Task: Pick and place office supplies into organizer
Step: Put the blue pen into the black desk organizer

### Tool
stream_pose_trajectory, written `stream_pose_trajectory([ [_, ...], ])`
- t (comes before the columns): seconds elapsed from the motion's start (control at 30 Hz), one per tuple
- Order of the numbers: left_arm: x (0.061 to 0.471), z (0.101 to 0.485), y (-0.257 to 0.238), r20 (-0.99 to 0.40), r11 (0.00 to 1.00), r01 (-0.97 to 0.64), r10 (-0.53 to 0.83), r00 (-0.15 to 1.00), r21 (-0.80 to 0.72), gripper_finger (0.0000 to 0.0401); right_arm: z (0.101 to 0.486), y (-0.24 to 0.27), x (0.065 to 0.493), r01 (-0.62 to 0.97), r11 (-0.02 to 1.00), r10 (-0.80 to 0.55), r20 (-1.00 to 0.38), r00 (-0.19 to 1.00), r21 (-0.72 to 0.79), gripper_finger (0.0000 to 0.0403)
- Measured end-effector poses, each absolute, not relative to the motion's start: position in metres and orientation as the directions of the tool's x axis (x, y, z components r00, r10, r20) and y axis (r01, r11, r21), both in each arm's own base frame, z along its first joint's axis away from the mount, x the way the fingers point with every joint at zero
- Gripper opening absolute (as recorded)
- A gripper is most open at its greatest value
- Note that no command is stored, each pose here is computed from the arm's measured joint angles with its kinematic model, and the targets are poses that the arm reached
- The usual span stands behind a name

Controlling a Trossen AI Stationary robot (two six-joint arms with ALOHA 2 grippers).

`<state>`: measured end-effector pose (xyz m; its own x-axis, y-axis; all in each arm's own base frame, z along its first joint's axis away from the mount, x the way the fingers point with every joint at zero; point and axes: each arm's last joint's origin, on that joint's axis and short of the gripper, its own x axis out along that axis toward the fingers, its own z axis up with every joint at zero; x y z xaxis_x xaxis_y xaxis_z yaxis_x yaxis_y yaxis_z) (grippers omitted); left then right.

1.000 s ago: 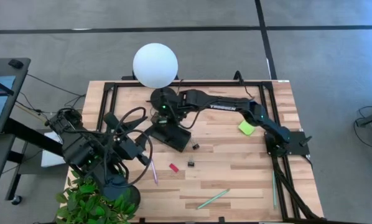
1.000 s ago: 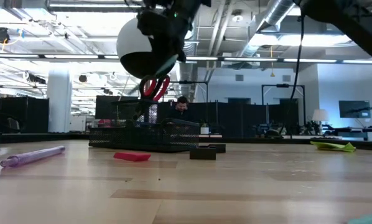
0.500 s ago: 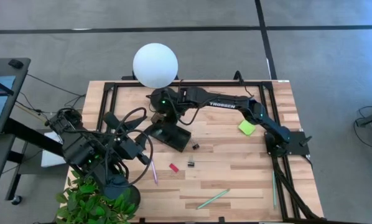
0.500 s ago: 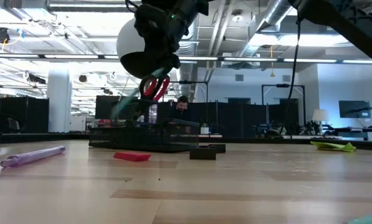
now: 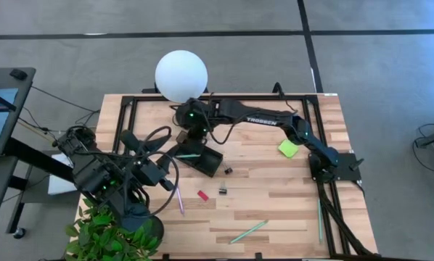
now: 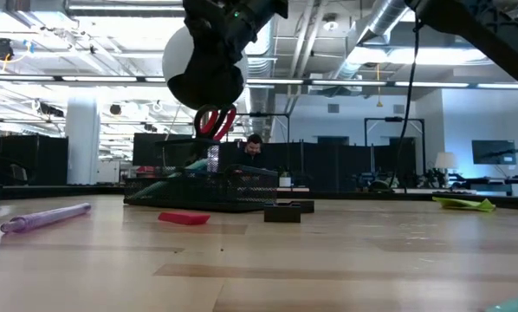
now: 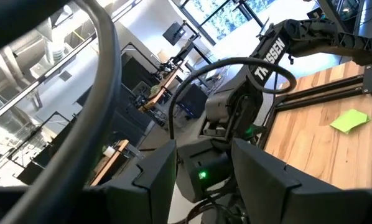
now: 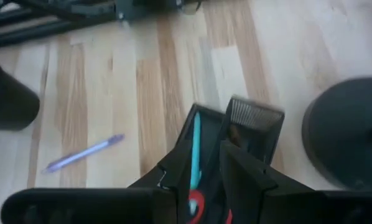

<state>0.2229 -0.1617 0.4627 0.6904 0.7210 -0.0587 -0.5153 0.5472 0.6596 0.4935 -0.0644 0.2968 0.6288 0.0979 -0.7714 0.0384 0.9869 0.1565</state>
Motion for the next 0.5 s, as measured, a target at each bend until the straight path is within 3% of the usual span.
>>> stream_pose_trajectory([
  [0.13,0.222,0.462,-0.161,-0.059,0.538,-0.506,0.722,0.689,0.674,0.0153,0.294,-0.047,0.486,-0.001,0.982,0.157,-0.821,0.549,0.187,0.0081],
  [0.3,0.221,0.462,-0.16,-0.059,0.53,-0.497,0.723,0.689,0.687,0.0153,0.283,-0.002,0.489,-0.238,0.967,0.207,-0.843,0.498,0.096,0.0081],
  [0.5,0.221,0.462,-0.16,-0.059,0.531,-0.498,0.723,0.689,0.686,0.0153,0.278,0.046,0.493,-0.258,0.962,0.065,-0.847,0.527,-0.086,0.0081],
])
